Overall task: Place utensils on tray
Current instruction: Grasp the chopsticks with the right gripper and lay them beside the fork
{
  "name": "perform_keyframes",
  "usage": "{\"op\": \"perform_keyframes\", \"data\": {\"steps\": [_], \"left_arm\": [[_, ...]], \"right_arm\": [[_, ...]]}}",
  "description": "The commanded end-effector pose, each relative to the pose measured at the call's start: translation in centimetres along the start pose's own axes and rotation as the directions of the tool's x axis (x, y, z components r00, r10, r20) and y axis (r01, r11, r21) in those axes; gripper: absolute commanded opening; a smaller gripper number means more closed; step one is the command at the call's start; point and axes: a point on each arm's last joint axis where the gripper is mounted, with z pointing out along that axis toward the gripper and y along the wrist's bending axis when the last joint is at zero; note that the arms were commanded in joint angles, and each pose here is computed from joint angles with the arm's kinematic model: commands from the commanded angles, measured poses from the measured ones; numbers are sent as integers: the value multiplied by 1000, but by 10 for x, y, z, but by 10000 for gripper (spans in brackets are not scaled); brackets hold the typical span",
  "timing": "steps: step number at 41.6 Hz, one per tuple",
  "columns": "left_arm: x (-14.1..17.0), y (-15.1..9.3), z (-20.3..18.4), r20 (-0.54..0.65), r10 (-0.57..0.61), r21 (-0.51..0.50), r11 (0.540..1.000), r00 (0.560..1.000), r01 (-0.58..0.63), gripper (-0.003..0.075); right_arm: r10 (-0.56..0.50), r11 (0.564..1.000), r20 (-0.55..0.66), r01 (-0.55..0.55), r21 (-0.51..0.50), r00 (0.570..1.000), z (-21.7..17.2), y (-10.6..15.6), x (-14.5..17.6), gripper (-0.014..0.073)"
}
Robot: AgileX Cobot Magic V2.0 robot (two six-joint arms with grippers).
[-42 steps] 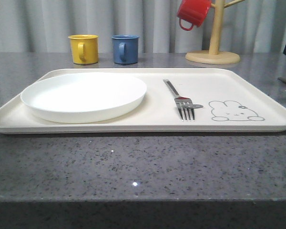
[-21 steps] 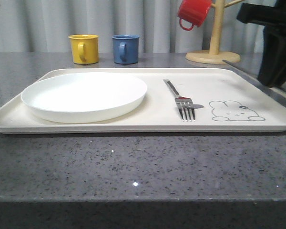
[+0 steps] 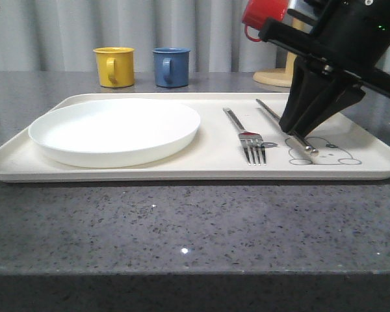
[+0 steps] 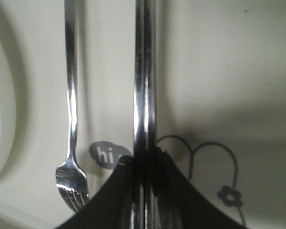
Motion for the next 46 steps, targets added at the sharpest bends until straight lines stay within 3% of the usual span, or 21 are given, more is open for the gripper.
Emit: {"op": "perform_keyframes", "data": {"steps": [1, 9, 18, 27, 32, 39, 46], "left_arm": [[-12, 0, -8, 100, -4, -3, 1000, 995, 4, 369], [-12, 0, -8, 100, -4, -3, 1000, 995, 4, 369], [-12, 0, -8, 100, -4, -3, 1000, 995, 4, 369], [-12, 0, -8, 99, -4, -3, 1000, 995, 4, 369], [-12, 0, -8, 99, -4, -3, 1000, 995, 4, 369], [-12, 0, -8, 99, -4, -3, 1000, 995, 4, 369], [-12, 0, -8, 100, -4, -3, 1000, 995, 4, 369]], "right_arm": [[3, 998, 69, 1, -61, 998, -14, 12, -5, 72], [1, 998, 69, 3, -61, 998, -14, 12, -5, 274], [-117, 993, 151, 119, -3, 982, -38, 14, -1, 277], [-304, 946, 258, 257, 200, 917, -95, 8, 14, 277], [-310, 930, 286, 227, 291, 906, -118, -10, 16, 277], [-205, 927, 286, 91, 364, 936, -134, -55, 10, 277], [-165, 910, 275, 39, 412, 947, -138, -88, 3, 276]]}}
